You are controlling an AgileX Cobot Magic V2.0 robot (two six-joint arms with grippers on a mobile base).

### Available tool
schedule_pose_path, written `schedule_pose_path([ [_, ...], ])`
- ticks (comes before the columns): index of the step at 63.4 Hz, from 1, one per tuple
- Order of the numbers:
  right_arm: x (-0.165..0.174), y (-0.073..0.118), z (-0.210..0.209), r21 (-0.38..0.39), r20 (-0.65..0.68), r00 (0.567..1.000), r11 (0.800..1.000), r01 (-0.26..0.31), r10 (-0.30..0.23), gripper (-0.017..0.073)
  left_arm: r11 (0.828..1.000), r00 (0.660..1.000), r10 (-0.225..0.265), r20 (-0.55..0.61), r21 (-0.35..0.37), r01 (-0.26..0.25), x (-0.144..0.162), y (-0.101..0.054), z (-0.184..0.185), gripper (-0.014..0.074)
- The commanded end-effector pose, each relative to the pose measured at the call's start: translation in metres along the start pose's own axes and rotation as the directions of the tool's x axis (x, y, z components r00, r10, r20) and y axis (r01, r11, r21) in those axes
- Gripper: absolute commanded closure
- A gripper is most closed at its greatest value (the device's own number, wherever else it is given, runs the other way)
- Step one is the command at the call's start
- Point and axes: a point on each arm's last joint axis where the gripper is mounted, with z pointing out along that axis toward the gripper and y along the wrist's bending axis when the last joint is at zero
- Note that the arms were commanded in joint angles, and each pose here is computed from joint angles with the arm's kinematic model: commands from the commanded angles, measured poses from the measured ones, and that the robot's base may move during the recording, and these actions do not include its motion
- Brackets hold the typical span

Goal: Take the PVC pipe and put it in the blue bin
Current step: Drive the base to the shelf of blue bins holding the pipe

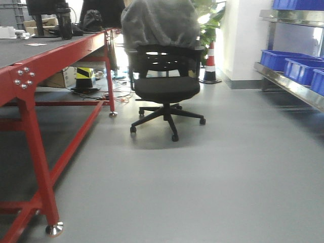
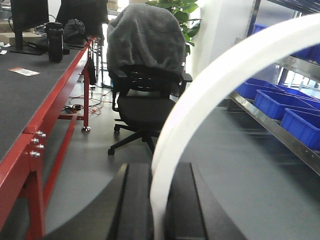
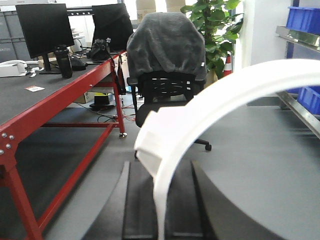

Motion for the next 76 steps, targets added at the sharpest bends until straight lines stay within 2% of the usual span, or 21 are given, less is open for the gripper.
schedule_pose_path([
  [1,-0.003,0.0002,-0.0009,-0.002,0.035,0.999,1.0,0.015,-0.015,0.0728,1.0,0.999,-0.01,0.03,0.009,0.01,-0.003,-0.0011,-0.0012,0.0704],
  [76,-0.0031,0.0002,-0.0009,-0.002,0.036,0.999,1.0,0.015,-0.015,0.0728,1.0,0.999,-0.01,0.03,0.009,0.01,-0.003,-0.0011,-0.0012,0.0704],
])
